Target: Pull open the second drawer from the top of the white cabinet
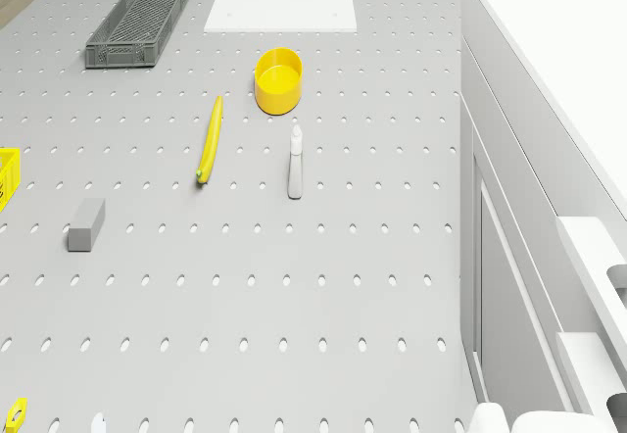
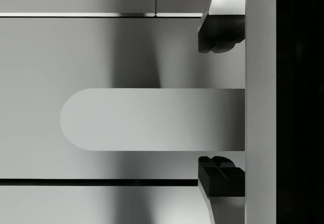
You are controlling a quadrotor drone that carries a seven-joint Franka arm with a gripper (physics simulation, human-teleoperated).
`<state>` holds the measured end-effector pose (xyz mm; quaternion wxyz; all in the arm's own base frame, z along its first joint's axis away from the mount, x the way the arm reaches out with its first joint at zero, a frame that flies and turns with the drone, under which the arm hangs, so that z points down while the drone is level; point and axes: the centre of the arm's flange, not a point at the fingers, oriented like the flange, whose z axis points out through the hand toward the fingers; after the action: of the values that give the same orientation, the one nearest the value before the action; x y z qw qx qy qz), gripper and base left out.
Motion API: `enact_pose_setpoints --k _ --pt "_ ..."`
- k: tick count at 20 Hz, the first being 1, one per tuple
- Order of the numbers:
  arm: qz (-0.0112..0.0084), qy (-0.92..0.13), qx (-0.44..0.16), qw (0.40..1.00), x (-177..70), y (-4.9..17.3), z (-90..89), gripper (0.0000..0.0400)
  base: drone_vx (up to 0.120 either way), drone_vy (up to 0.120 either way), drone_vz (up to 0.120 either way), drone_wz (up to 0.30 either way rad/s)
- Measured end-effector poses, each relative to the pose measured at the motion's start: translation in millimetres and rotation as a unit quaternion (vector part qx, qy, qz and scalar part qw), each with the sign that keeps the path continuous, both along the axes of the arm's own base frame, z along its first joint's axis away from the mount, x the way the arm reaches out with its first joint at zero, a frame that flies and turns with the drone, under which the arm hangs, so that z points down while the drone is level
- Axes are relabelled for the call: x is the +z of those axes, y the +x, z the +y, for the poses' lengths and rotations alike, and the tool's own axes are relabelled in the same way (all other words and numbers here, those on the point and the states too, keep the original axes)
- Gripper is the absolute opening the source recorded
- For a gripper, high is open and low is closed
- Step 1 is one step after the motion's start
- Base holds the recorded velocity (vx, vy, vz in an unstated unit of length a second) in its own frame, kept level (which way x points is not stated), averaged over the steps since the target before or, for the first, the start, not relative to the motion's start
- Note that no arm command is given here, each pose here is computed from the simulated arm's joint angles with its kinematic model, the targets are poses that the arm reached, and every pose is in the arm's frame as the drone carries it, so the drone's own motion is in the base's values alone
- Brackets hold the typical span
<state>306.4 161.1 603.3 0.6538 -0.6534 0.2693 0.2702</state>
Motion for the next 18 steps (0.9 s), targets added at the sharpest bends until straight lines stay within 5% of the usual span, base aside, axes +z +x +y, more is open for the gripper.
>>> enact_pose_setpoints --k 2,5,8,9,10,11,13,14,15,16,18 --pt "0.0000 0.000 0.000 1.000 0.0 0.0 1.0 0.0300 0.000 0.000 0.000 0.000" --pt "0.0000 0.000 0.000 1.000 0.0 0.0 1.9 0.0203 0.000 0.000 0.000 0.000" --pt "0.0002 0.000 0.000 1.000 0.0 0.0 2.3 0.0152 0.000 0.000 0.000 0.000" --pt "0.0127 -0.006 0.000 1.000 3.4 -1.3 1.6 0.0175 0.000 0.000 0.000 0.000" --pt "0.0032 -0.008 0.001 1.000 3.0 -1.1 1.7 0.0167 0.000 0.000 0.000 0.000" --pt "0.0037 -0.007 0.001 1.000 2.3 -0.9 1.9 0.0161 0.000 0.000 0.000 0.000" --pt "0.0068 -0.007 0.001 1.000 1.5 -0.5 2.2 0.0153 0.000 0.000 0.000 0.000" --pt "0.0104 -0.007 0.001 1.000 1.1 -0.4 2.3 0.0150 0.000 0.000 0.000 0.000" --pt "0.0204 -0.009 0.001 1.000 2.8 -1.0 2.0 0.0163 0.000 0.000 0.000 0.000" --pt "0.0143 -0.011 0.001 1.000 2.7 -1.0 1.1 0.0160 0.000 0.000 0.000 0.000" --pt "0.0089 -0.009 0.001 1.000 1.8 -0.7 -0.4 0.0152 0.000 0.000 0.000 0.000"
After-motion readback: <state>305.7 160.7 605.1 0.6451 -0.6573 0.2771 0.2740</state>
